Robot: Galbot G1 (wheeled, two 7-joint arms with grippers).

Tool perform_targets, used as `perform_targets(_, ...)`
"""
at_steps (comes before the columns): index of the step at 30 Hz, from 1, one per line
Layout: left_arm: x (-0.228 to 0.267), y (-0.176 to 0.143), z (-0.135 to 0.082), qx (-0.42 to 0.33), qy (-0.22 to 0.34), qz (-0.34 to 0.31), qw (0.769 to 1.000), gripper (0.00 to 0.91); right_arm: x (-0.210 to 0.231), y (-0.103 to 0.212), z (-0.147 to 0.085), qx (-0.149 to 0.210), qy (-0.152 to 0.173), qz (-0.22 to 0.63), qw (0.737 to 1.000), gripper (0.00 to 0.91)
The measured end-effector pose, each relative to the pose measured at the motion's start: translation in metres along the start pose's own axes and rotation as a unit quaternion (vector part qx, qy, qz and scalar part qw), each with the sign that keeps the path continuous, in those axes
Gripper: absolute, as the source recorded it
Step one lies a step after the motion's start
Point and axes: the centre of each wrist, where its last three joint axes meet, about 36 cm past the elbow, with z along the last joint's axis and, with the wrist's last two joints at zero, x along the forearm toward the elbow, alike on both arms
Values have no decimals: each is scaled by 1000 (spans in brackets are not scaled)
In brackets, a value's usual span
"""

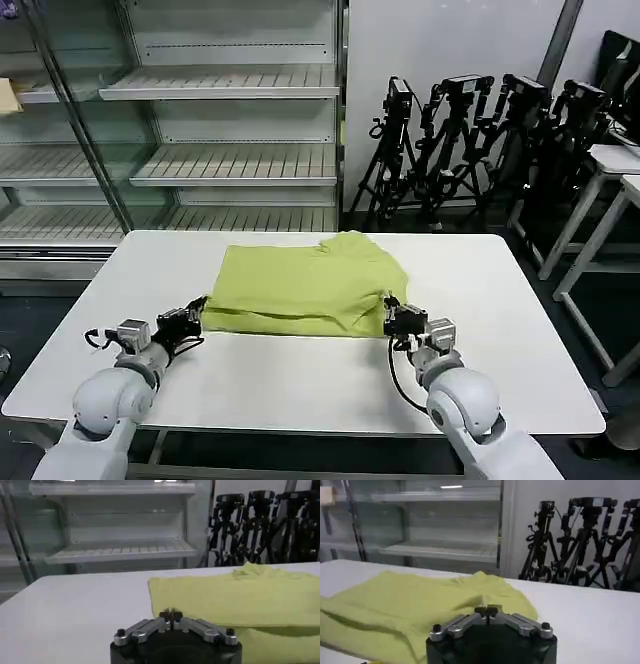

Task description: Fold and organize the clothes.

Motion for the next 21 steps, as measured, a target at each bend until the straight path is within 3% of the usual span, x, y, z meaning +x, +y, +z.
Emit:
perform_targets(11, -17, 0, 4, -3, 8, 3, 1000, 20, -14, -4, 5, 5, 6, 4, 1000, 0)
perform_targets(12, -18, 0, 4, -3, 8, 3, 1000, 907, -15, -4, 5, 7, 7, 5, 1000, 725)
perform_targets(13, -20, 1, 4, -3, 8, 3, 1000, 907, -17, -4, 5, 9, 7, 6, 1000, 907)
perform_targets(21, -30, 3, 4, -10, 10, 1, 1000, 907, -29, -8, 4, 12, 8, 18, 1000, 907)
